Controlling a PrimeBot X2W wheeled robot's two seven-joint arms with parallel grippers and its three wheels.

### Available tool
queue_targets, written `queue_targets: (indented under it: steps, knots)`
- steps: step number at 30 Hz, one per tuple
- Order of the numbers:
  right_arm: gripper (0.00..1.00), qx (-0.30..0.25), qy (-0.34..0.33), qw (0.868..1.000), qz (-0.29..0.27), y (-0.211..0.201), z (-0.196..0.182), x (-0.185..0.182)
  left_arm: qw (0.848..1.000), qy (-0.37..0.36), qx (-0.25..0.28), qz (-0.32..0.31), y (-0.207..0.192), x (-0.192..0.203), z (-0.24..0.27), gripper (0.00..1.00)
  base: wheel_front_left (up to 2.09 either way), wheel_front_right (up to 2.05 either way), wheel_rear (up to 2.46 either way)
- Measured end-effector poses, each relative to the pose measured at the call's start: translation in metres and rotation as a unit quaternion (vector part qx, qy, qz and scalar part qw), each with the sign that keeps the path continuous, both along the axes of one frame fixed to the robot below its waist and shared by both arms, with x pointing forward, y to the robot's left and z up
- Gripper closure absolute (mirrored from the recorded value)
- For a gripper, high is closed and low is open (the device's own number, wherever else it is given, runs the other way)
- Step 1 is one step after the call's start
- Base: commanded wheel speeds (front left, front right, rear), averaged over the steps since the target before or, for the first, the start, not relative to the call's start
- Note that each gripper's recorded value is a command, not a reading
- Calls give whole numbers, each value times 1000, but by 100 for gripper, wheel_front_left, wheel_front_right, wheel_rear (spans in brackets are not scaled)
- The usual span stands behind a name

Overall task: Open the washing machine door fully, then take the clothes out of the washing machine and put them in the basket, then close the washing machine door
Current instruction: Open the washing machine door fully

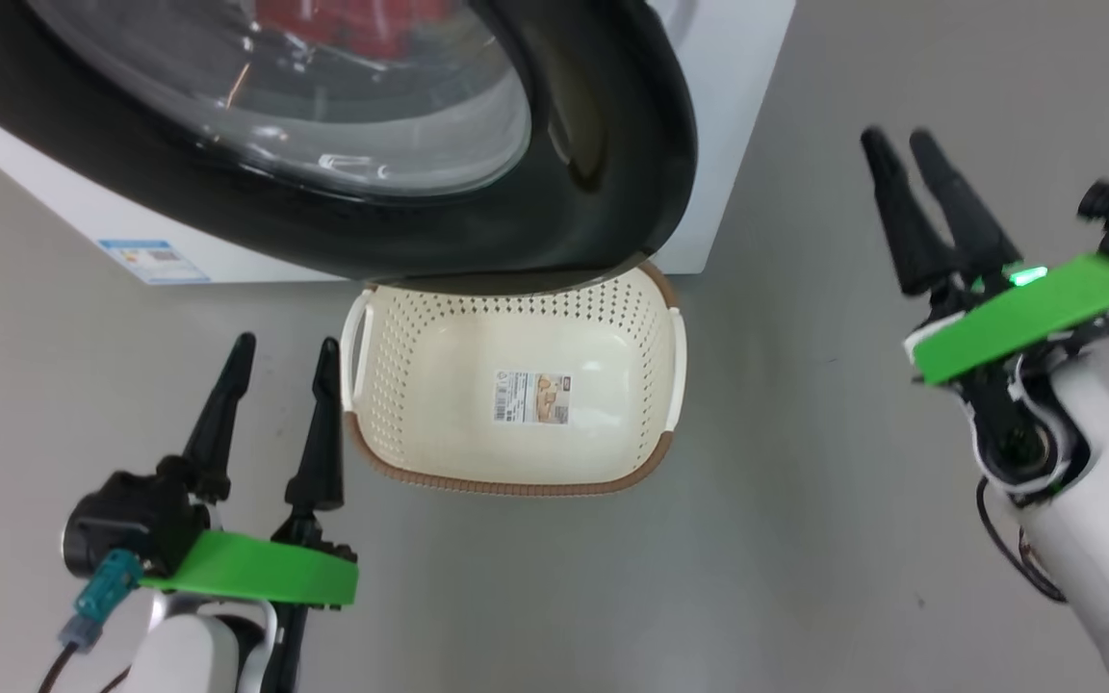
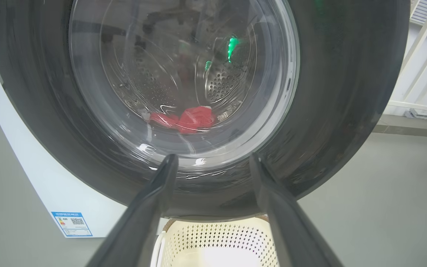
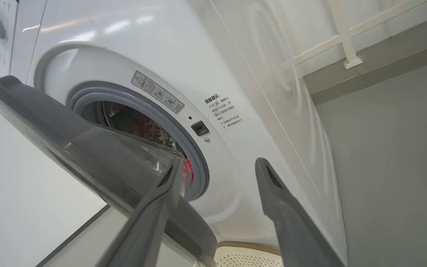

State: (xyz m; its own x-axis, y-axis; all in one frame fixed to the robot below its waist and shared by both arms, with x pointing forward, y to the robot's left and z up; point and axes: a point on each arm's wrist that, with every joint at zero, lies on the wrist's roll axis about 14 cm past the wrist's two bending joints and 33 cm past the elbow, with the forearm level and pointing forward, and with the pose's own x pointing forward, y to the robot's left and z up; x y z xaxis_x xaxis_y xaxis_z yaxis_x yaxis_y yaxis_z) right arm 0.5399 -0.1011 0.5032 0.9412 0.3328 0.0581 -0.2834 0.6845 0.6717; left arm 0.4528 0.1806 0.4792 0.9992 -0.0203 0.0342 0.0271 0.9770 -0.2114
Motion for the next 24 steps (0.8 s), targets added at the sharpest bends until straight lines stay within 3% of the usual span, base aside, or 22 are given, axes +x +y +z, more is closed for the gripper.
queue_targets:
  steps: [5, 15, 24]
  knots:
    - [0, -67, -8, 997, -28, -26, -10, -14, 1000, -2, -1, -9, -7, -3, 2, 0, 0, 0, 0]
    - [0, -196, -82, 972, -96, -55, 3, -39, 1000, -9, -5, -19, -15, 2, 5, 0, 0, 0, 0]
    - [0, -213, -90, 965, -127, -58, 2, -56, 1000, -7, -5, -19, -15, 3, 3, 0, 0, 0, 0]
